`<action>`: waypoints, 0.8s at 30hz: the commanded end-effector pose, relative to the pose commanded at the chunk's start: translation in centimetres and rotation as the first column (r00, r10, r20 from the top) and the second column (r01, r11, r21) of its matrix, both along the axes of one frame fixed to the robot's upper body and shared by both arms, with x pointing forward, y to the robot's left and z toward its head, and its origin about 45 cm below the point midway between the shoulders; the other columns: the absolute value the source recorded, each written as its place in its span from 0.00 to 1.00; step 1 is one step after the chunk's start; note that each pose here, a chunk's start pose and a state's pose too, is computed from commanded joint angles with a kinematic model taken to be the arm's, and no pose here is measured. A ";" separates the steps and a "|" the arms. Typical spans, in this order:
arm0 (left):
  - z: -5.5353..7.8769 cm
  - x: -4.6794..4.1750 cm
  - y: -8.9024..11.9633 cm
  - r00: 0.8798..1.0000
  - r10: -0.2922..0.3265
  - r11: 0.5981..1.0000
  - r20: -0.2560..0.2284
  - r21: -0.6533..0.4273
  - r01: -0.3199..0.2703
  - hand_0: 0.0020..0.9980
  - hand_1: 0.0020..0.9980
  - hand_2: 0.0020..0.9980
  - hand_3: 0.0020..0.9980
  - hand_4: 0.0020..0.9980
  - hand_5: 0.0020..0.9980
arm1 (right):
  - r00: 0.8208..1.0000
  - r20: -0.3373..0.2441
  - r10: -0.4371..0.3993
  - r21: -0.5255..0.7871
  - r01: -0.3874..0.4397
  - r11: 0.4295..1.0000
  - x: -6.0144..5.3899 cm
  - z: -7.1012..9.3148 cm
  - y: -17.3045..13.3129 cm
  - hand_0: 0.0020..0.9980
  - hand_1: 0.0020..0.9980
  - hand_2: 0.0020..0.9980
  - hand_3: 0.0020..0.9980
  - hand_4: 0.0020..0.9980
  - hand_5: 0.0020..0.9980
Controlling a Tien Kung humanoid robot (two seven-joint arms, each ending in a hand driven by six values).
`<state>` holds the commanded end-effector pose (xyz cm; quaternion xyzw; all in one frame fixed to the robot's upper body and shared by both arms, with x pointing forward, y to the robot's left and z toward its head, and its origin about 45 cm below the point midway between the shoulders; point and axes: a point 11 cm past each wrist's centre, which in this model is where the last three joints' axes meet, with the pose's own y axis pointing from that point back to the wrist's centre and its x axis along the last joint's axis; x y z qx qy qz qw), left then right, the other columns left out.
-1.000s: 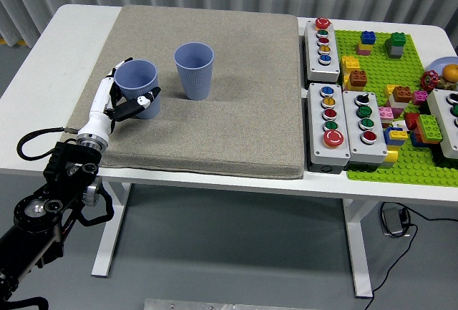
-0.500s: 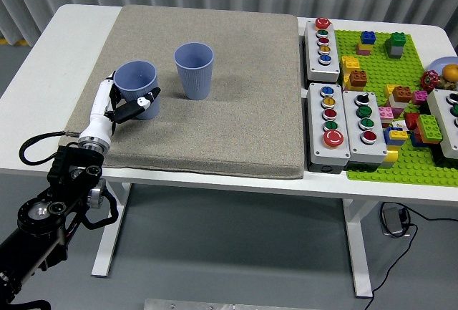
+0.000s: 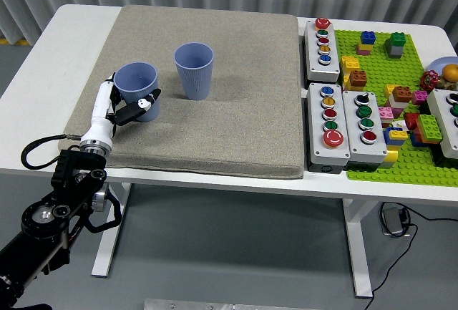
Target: Pick cup pour cup place
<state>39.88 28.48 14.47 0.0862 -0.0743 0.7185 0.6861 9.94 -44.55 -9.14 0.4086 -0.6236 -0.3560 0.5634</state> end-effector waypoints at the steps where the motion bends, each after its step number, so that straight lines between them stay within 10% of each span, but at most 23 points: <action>1: 0.0 -0.02 0.0 1.000 0.001 1.000 0.004 0.004 -0.001 0.52 0.52 0.52 0.52 0.77 0.10 | 1.000 0.000 0.000 0.000 0.000 1.000 0.0 0.0 0.0 0.69 0.65 0.60 0.58 0.00 0.18; 12: 0.9 -0.04 0.0 0.999 -0.005 0.999 0.036 0.040 0.003 0.45 0.51 0.51 0.52 0.76 0.09 | 1.000 -0.002 0.004 -0.001 -0.004 1.000 0.0 0.0 0.0 0.69 0.66 0.60 0.58 0.00 0.18; 24: 7.2 2.33 1.4 0.977 -0.141 0.910 0.163 0.410 0.063 0.45 0.49 0.52 0.52 0.76 0.09 | 1.000 0.003 0.009 -0.010 -0.009 1.000 0.4 0.2 -0.2 0.69 0.65 0.60 0.58 0.00 0.18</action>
